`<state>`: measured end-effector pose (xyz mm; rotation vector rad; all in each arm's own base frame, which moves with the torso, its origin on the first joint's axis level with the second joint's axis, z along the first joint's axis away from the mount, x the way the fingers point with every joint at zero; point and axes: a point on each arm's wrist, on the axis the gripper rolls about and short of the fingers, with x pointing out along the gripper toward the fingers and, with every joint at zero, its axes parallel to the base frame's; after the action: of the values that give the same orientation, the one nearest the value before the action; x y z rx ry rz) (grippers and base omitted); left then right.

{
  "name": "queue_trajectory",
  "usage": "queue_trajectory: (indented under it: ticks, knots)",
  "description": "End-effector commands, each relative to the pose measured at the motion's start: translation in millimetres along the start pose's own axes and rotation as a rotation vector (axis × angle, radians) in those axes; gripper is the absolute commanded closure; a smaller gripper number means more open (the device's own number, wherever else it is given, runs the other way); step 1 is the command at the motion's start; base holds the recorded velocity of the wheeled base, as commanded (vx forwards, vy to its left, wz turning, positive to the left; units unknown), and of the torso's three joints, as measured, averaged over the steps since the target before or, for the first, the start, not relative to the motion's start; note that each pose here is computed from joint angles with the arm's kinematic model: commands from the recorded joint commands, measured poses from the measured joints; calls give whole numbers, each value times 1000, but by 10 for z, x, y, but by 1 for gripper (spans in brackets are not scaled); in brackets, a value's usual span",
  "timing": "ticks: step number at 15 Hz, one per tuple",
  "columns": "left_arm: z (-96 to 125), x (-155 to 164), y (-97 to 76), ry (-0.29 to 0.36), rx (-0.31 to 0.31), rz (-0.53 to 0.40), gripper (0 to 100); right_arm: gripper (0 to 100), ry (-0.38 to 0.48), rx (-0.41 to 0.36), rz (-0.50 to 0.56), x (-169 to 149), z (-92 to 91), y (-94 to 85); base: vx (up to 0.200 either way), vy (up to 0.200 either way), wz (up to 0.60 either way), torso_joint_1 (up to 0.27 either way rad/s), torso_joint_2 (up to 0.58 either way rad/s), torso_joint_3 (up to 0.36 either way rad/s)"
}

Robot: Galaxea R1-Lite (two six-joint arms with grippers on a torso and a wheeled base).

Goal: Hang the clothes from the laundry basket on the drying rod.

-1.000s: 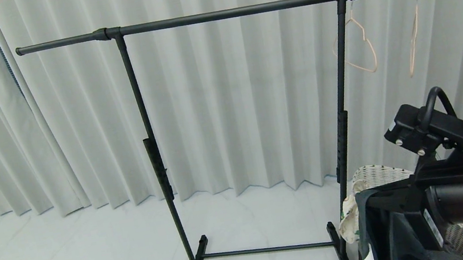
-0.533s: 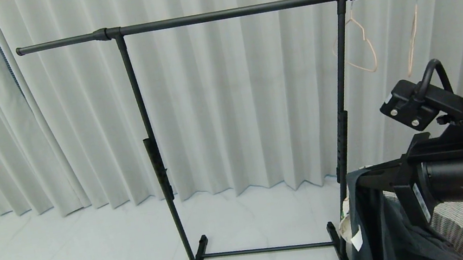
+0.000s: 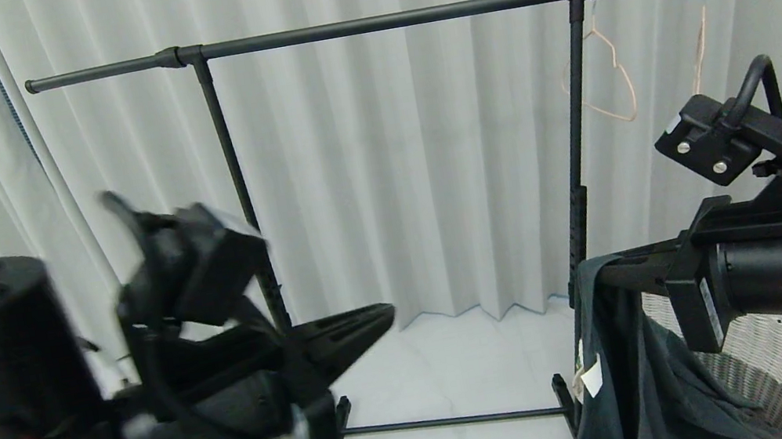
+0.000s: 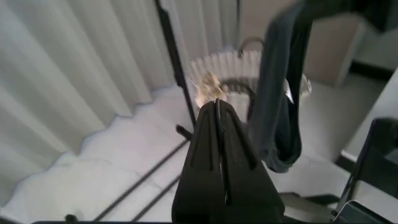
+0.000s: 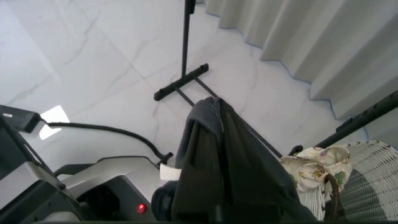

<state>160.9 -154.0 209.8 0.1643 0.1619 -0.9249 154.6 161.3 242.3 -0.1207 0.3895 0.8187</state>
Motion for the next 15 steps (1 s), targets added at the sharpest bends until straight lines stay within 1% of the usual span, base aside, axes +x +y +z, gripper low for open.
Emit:
queue_trajectory:
  ticks: [1, 2, 3, 4, 7, 8, 9, 11, 12, 13, 15]
  knots:
    - [-360, 718, -255, 133, 17, -83, 100, 100, -7, 11, 0, -24, 6, -1, 0, 0, 0, 0, 0, 0]
    - [-384, 764, -303, 129, 23, -96, 100, 100, -4, 22, 0, -19, 0, -1, 0, 0, 0, 0, 0, 0]
    - [-403, 775, -343, 135, 23, -109, 0, 100, -1, 28, 0, -13, -6, -2, 0, 0, 0, 0, 0, 0]
    - [-435, 777, -359, 148, 11, -116, 0, 100, -1, 28, 0, -8, -7, -2, 0, 0, 0, 0, 0, 0]
    - [-525, 814, -428, 191, -95, -130, 0, 100, -7, 32, 3, -5, -9, 2, 0, 0, 0, 0, 0, 0]
    - [-571, 861, -481, 211, -119, -146, 0, 100, -8, 31, 10, -20, -18, 7, 0, 0, 0, 0, 0, 0]
    - [-631, 910, -532, 237, -129, -160, 0, 100, -14, 30, 12, -35, -25, 10, 0, 0, 0, 0, 0, 0]
    - [-865, 1062, -551, 323, -135, -152, 0, 100, -26, 26, 21, -70, -18, 31, 0, 0, 0, 0, 0, 0]
    - [-994, 1130, -532, 369, -161, -133, 0, 100, -26, 23, 28, -88, -32, 48, 0, 0, 0, 0, 0, 0]
    - [-1071, 1188, -533, 387, -194, -120, 0, 100, -20, 21, 35, -107, -63, 63, 0, 0, 0, 0, 0, 0]
    - [-1194, 1321, -549, 389, -206, -119, 0, 100, -22, 19, 40, -156, -95, 71, 0, 0, 0, 0, 0, 0]
